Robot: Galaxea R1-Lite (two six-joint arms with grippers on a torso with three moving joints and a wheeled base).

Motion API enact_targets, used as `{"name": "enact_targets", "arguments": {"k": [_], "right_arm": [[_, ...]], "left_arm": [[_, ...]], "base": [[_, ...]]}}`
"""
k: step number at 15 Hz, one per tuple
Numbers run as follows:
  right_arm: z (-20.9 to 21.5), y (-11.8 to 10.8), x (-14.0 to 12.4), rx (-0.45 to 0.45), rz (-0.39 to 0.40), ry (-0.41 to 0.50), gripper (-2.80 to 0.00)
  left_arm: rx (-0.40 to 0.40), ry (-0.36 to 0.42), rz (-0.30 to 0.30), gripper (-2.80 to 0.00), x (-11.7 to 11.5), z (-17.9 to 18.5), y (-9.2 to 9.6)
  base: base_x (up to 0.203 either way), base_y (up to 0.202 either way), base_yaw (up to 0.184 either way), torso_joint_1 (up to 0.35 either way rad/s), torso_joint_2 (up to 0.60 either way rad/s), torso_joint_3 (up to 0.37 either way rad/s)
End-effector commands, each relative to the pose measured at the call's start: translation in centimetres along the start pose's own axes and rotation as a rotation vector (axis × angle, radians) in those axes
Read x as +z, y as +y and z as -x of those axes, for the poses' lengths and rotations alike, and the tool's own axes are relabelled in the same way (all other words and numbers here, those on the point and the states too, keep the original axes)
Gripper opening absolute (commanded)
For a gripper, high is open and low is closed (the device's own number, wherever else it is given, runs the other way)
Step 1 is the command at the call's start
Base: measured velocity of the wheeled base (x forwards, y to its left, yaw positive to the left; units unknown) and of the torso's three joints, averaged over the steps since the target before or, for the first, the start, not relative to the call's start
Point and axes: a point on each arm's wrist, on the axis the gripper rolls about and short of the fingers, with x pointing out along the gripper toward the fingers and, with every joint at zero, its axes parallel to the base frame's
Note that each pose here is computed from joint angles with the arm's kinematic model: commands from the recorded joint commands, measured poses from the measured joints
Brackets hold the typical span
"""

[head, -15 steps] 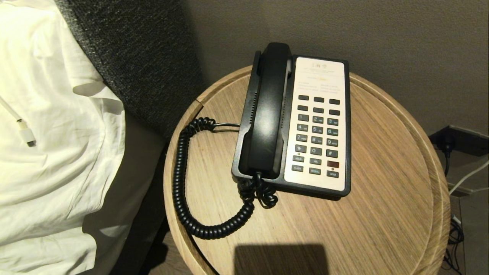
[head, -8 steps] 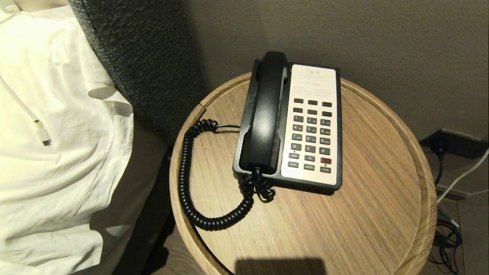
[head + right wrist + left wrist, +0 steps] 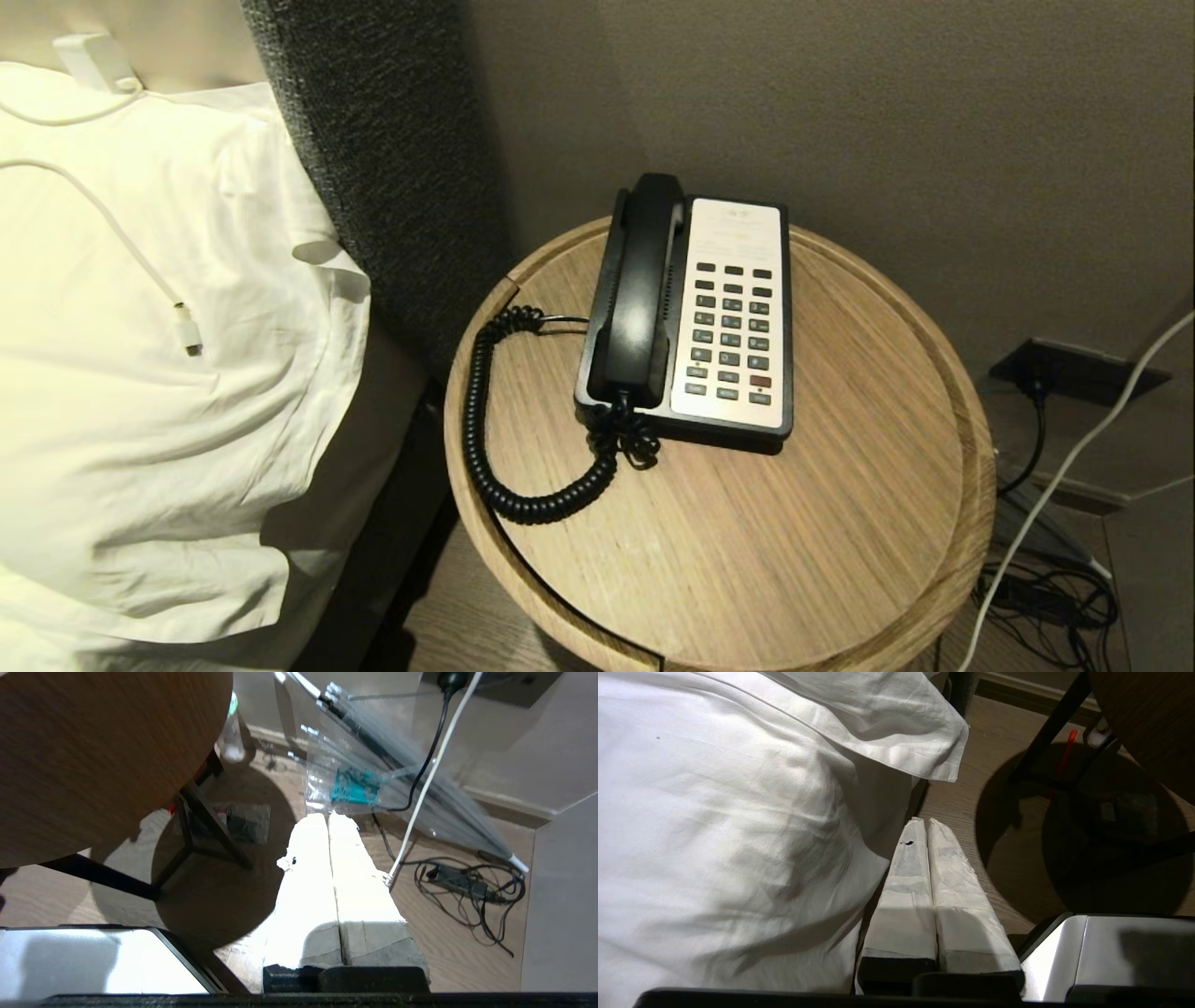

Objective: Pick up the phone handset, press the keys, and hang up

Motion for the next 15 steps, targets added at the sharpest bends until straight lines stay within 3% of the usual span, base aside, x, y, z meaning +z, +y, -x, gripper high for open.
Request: {"name": "enact_targets", "arguments": {"k": [1, 15], "right_arm": [[0.02, 0.00, -0.01, 0.001, 0.001, -0.002, -2.80], [0.02, 0.00, -0.01, 0.000, 0.001, -0.002, -2.80]], "left_arm": [[0.000, 0.003, -0.002, -2.80, -0.01, -0.01, 0.00], [0.000, 0.003, 0.000, -2.80, -0.01, -0.01, 0.00]], "base": [[0.000, 0.000, 0.000, 0.002, 0.01, 0.203], [0.000, 0.000, 0.000, 0.001, 0.00, 0.201]]}}
